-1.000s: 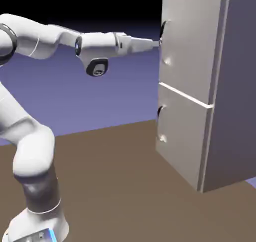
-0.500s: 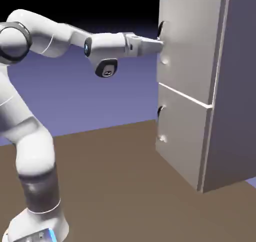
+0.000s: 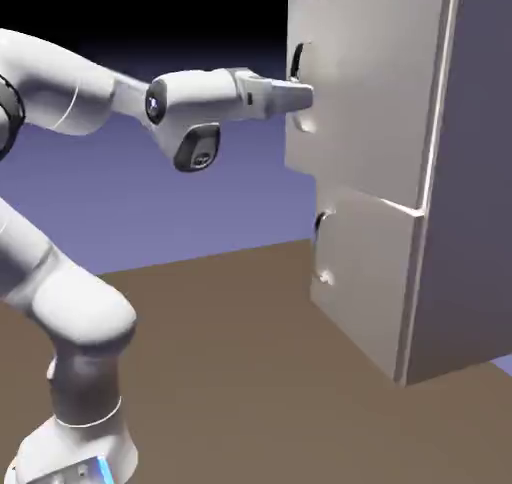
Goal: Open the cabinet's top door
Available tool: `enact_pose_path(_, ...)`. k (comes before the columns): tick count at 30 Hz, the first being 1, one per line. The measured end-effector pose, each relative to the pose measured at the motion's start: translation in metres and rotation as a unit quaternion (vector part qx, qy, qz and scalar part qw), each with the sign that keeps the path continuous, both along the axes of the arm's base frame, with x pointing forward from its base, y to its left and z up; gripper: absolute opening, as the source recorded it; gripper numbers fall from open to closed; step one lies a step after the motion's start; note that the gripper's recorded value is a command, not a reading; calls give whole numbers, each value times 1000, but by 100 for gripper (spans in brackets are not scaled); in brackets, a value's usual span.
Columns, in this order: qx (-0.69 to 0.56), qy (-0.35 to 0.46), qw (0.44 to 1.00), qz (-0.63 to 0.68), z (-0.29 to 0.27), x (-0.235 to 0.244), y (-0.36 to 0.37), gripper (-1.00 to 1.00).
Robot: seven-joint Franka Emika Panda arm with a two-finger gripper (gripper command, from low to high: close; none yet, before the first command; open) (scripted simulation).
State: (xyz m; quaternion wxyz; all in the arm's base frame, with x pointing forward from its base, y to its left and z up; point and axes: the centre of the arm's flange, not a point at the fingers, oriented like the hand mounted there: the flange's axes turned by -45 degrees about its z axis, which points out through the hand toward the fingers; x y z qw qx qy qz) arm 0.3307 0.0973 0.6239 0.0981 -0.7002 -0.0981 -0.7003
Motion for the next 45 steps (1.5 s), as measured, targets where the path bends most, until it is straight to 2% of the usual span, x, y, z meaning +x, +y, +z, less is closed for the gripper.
enact_pose_path(24,0,0,963,269,0,-82,-142,-100)
enact_pose_path(35,0,0,920,393,0,-92,-222,-100)
enact_pose_path(45,0,0,857,515,0,-80,-304,-100)
